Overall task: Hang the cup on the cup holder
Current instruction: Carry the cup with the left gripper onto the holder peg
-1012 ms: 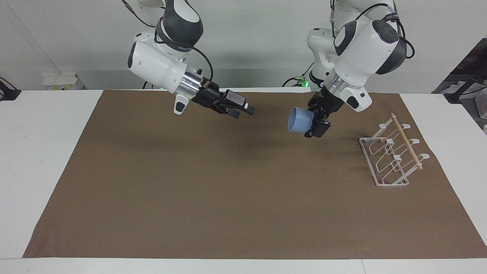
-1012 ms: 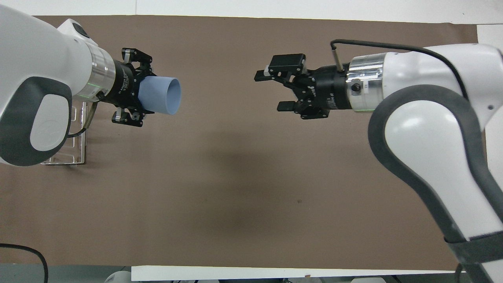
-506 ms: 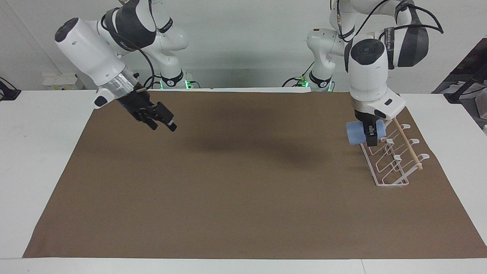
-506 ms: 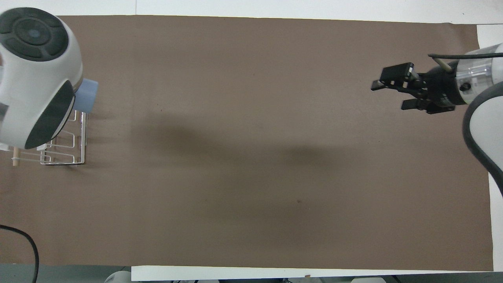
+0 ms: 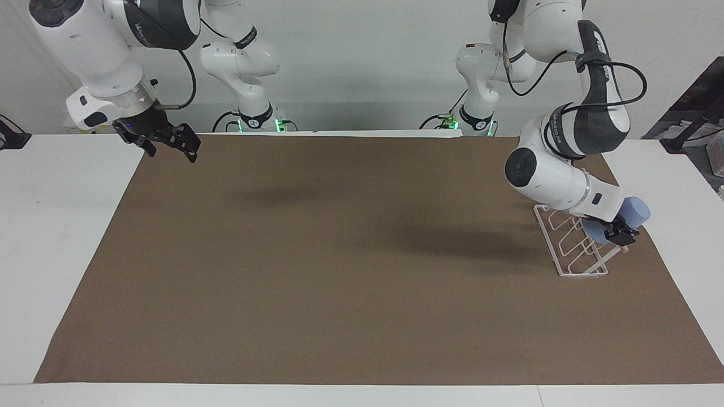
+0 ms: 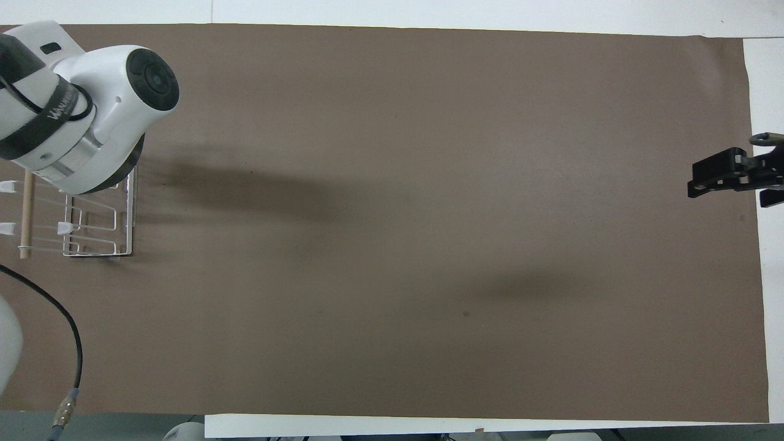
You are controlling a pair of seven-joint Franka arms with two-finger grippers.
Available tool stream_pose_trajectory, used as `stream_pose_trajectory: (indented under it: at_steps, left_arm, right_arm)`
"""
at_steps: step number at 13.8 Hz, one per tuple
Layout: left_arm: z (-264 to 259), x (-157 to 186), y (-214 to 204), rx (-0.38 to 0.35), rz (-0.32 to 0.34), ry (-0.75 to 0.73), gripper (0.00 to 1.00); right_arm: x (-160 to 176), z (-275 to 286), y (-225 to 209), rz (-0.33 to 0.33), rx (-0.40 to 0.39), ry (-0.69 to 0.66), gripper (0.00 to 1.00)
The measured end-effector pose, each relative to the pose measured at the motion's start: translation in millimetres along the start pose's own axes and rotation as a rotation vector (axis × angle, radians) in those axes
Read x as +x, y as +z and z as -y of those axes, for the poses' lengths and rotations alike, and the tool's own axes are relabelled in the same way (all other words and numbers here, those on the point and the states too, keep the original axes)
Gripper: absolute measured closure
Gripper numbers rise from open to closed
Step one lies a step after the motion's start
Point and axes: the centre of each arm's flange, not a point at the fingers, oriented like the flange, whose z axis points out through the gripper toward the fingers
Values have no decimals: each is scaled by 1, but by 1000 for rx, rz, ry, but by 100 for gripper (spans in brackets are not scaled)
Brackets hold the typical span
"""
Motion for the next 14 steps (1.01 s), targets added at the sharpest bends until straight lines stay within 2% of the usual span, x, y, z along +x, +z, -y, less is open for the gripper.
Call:
stream_pose_trajectory:
  at_steps: [4, 10, 14]
  left_arm:
    - [0, -29, 4, 15, -50, 15, 25]
    - [9, -43, 12, 35, -59, 48, 25]
    - [21, -66, 22, 54, -64, 76, 25]
  right_arm:
    - [-2, -13, 1, 14, 3, -4, 0]
    - [-3, -32, 5, 32, 5, 30, 0]
    - [-3, -34, 7, 36, 5, 33, 0]
